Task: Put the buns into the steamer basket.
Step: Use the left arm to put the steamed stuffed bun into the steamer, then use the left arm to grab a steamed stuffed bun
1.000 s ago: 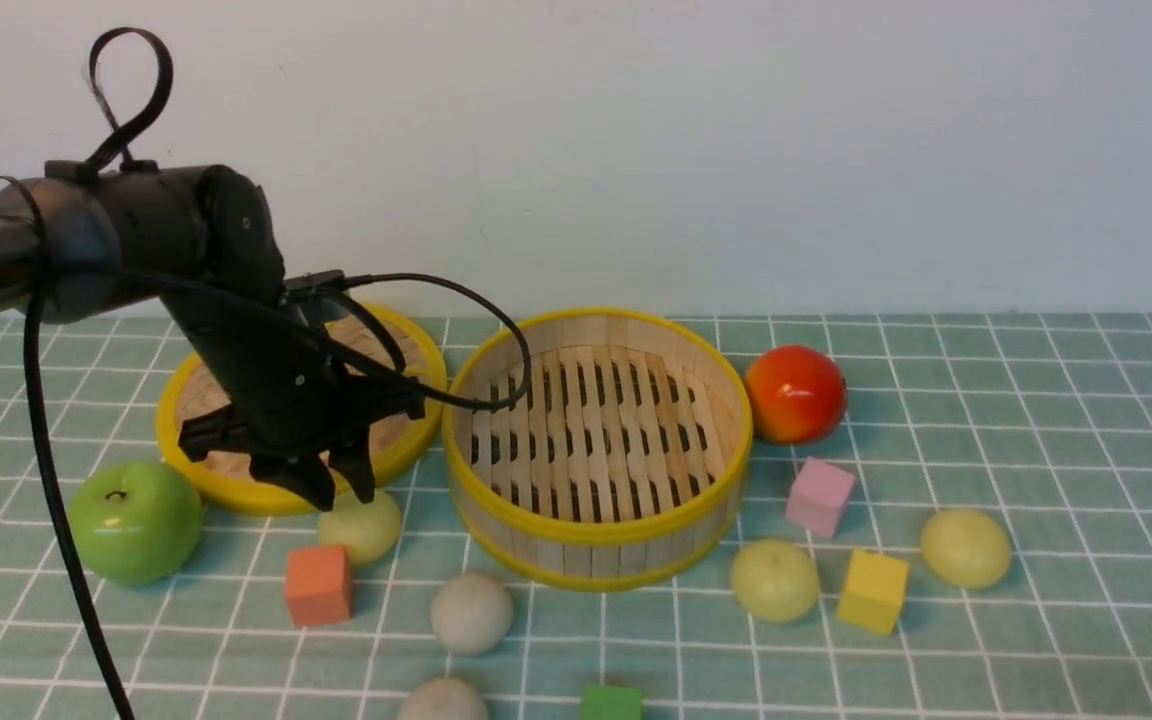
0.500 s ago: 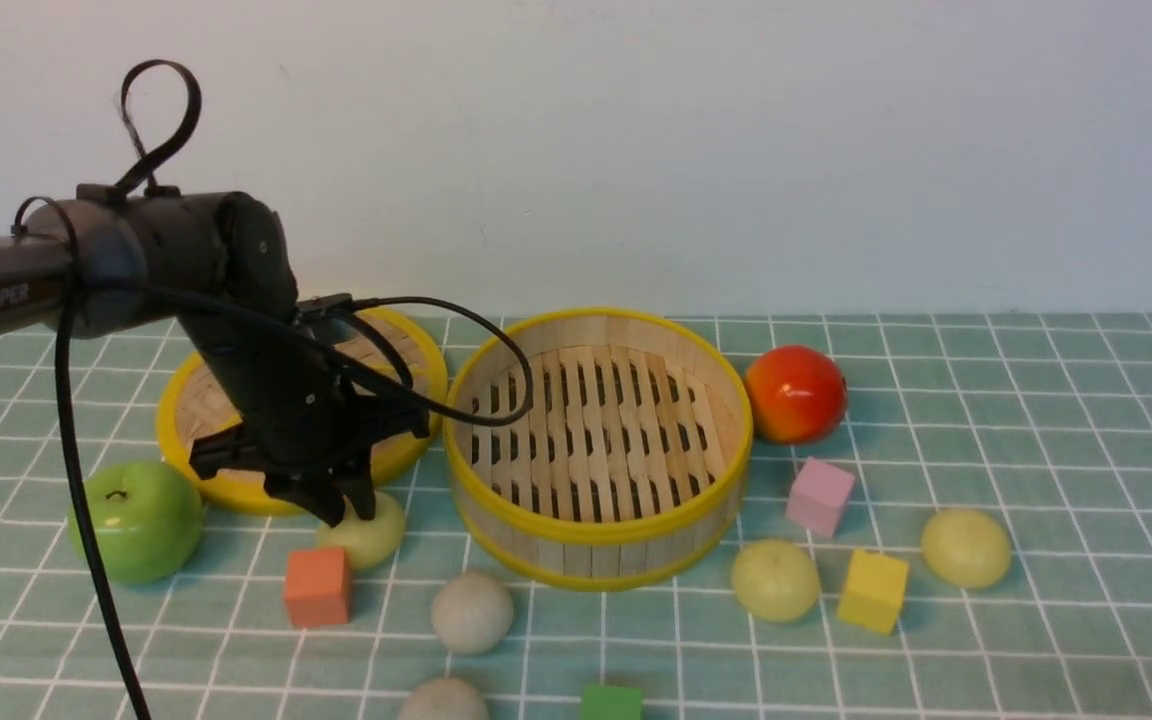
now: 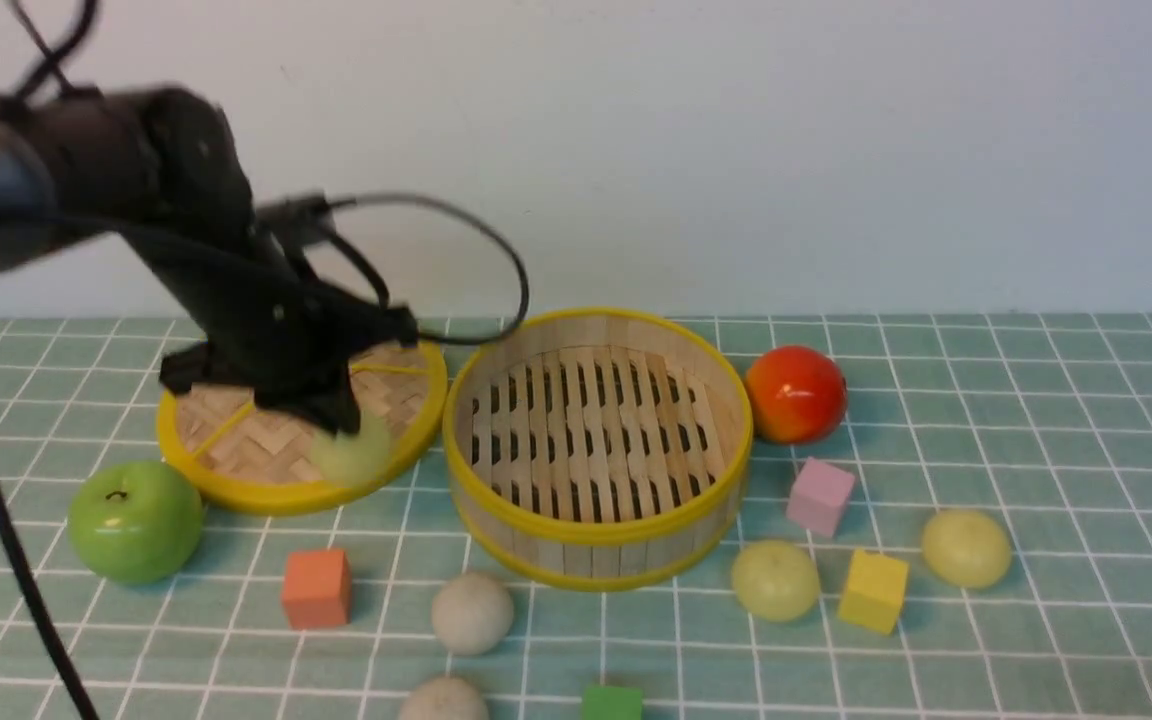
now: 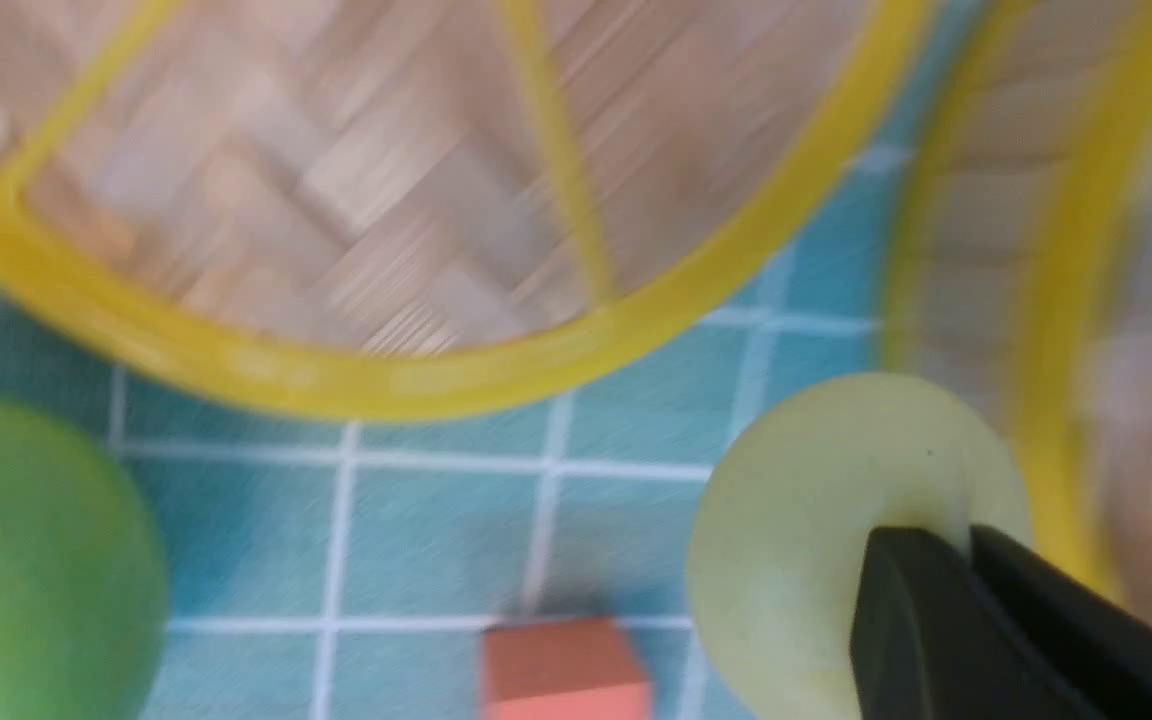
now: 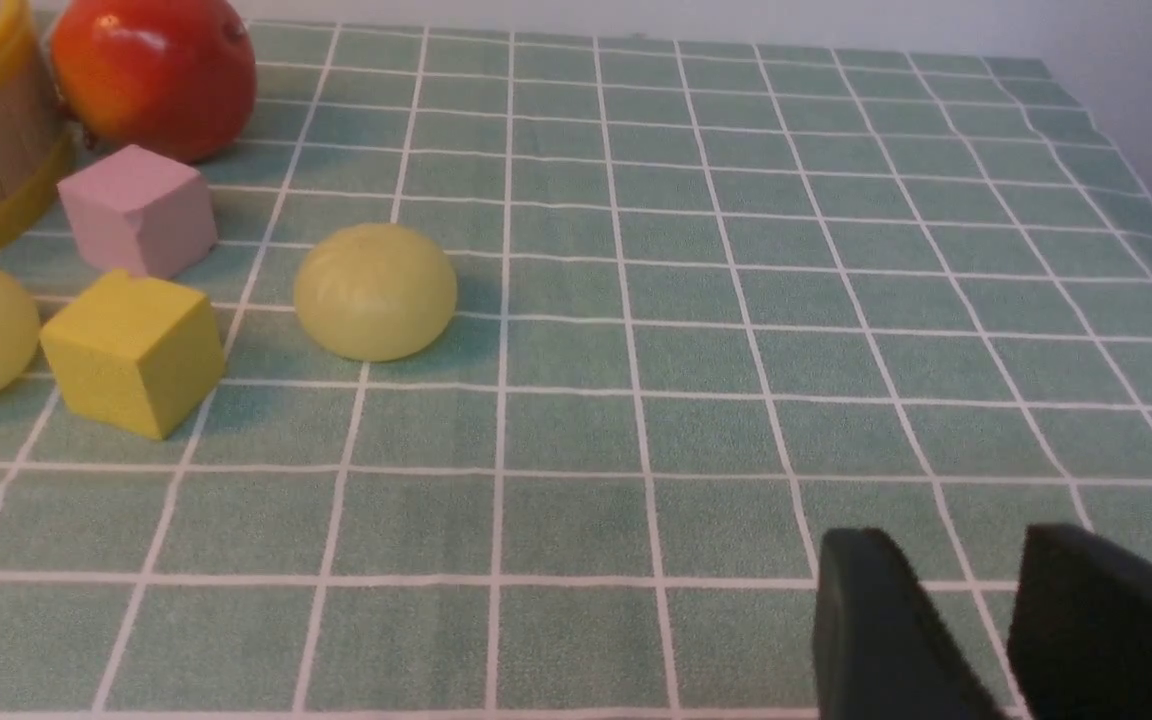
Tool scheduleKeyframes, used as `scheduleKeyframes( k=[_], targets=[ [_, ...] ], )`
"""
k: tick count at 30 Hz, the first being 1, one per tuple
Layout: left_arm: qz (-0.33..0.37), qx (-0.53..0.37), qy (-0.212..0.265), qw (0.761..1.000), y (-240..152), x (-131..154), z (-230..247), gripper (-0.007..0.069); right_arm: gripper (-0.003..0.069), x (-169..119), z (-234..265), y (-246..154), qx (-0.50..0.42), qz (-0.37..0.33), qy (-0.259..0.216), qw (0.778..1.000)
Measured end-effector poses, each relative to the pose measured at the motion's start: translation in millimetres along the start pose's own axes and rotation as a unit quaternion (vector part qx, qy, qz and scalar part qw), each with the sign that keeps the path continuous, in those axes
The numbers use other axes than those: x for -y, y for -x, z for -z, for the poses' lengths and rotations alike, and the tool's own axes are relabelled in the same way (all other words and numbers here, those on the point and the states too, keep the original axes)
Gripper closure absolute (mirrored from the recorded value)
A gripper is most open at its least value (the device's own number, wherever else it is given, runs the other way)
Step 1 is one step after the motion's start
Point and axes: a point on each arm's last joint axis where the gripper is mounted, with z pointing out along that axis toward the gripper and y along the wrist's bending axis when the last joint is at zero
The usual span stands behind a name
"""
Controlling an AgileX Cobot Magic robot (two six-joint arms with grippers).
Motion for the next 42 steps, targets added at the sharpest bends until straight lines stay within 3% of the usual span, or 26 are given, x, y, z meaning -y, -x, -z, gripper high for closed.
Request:
scheduleKeyframes(
  k=[6, 12, 17, 22, 26, 30, 36, 42],
  targets=[
    [-0.052, 0.035, -0.048, 0.997, -1.6, 48.5, 21.7, 0.0638, 0.0421, 0.0, 0.0, 0.0, 0.000, 0.000, 0.000, 1.000],
    [-0.079, 0.024, -0.064, 0.995, -13.1, 80.6, -25.5, 0.0629, 0.0421, 0.0, 0.0, 0.0, 0.000, 0.000, 0.000, 1.000],
    [-0.063, 0.002, -0.052, 0.997, -16.4, 79.1, -59.3, 0.0593, 0.0421, 0.0, 0.0, 0.0, 0.000, 0.000, 0.000, 1.000],
    [-0.048, -0.005, -0.033, 0.998, -17.0, 74.8, -69.0, 0.0496, 0.0421, 0.0, 0.0, 0.0, 0.000, 0.000, 0.000, 1.000],
    [-0.052, -0.015, -0.027, 0.998, -13.9, 78.2, -53.3, 0.0350, 0.0421, 0.0, 0.0, 0.0, 0.000, 0.000, 0.000, 1.000],
    [-0.071, -0.037, -0.012, 0.997, -18.1, 80.4, -4.2, 0.0230, 0.0421, 0.0, 0.0, 0.0, 0.000, 0.000, 0.000, 1.000],
    [-0.089, -0.033, 0.009, 0.995, -46.2, 64.8, 62.9, 0.0195, 0.0421, 0.0, 0.0, 0.0, 0.000, 0.000, 0.000, 1.000],
    [-0.076, -0.068, 0.012, 0.995, -84.7, 45.5, 32.9, 0.0195, 0.0421, 0.0, 0.0, 0.0, 0.000, 0.000, 0.000, 1.000]
  ],
)
